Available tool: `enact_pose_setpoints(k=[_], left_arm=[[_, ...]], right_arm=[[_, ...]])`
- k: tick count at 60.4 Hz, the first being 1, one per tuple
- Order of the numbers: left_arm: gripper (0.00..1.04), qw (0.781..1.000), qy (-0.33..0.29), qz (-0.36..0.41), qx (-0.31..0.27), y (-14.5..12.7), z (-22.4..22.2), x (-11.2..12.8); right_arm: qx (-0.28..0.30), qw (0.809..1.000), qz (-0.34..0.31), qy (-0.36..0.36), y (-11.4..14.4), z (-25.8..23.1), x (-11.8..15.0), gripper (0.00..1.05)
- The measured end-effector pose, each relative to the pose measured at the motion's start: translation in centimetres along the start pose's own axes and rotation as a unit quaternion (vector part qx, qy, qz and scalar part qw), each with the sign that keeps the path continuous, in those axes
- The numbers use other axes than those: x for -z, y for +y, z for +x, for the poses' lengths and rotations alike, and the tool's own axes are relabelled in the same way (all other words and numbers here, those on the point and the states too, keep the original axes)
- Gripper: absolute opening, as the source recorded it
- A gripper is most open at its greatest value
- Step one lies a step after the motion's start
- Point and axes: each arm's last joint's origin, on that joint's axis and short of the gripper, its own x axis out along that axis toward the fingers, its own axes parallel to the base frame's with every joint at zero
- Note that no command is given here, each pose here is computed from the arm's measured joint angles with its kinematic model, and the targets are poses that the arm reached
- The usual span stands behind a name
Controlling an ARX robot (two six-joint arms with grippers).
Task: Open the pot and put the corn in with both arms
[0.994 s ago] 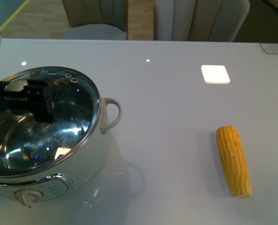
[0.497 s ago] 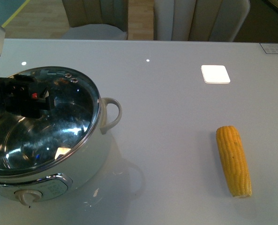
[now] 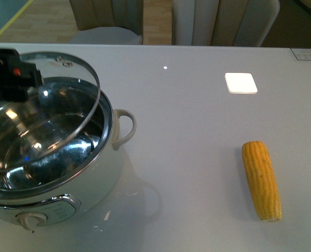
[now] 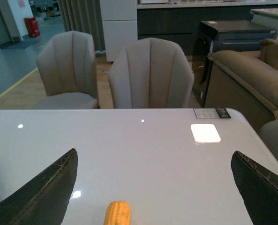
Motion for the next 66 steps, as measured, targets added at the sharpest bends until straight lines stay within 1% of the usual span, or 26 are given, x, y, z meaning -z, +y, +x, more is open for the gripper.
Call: enact_pose_setpoints(k=[3,10,17,24,26,33,40,48,56,59,62,66], left_arm=[[0.43,1.0,-0.022,-0.005,-0.009,0.6,-0.3,-1.4],[0.43,0.998,-0.058,-0.015,-0.035,2.4,-1.0,-3.4],[0.43,0.995,-0.076,-0.024,-0.067,4.6,-1.6,-3.9],[0.43,0.989,-0.088,-0.036,-0.114,8.0,-2.2,-3.5],[0.43,0.986,-0.092,-0.039,-0.133,9.3,-2.5,-3.2],[0.43,0.978,-0.093,-0.047,-0.183,12.6,-3.3,-1.6],[0.43,0.967,-0.079,-0.063,-0.233,16.3,-4.2,0.9],[0.43,0.956,-0.06,-0.082,-0.275,19.2,-4.8,4.0],[0.43,0.951,-0.042,-0.094,-0.293,20.3,-4.8,6.7],[0.43,0.951,-0.034,-0.098,-0.292,20.3,-4.5,7.7],[0.43,0.952,-0.017,-0.104,-0.288,20.3,-4.0,9.4],[0.43,0.952,-0.003,-0.111,-0.284,20.4,-3.4,10.7]], right_arm=[[0.0,1.0,0.0,0.0,0.0,0.0,0.0,0.96],[0.0,1.0,0.0,0.0,0.0,0.0,0.0,0.96],[0.0,1.0,0.0,0.0,0.0,0.0,0.0,0.96],[0.0,1.0,0.0,0.0,0.0,0.0,0.0,0.96],[0.0,1.0,0.0,0.0,0.0,0.0,0.0,0.96],[0.0,1.0,0.0,0.0,0.0,0.0,0.0,0.96],[0.0,1.0,0.0,0.0,0.0,0.0,0.0,0.96],[0.0,1.0,0.0,0.0,0.0,0.0,0.0,0.96],[0.0,1.0,0.0,0.0,0.0,0.0,0.0,0.96],[0.0,1.0,0.0,0.0,0.0,0.0,0.0,0.96],[0.0,1.0,0.0,0.0,0.0,0.0,0.0,0.96],[0.0,1.0,0.0,0.0,0.0,0.0,0.0,0.96]])
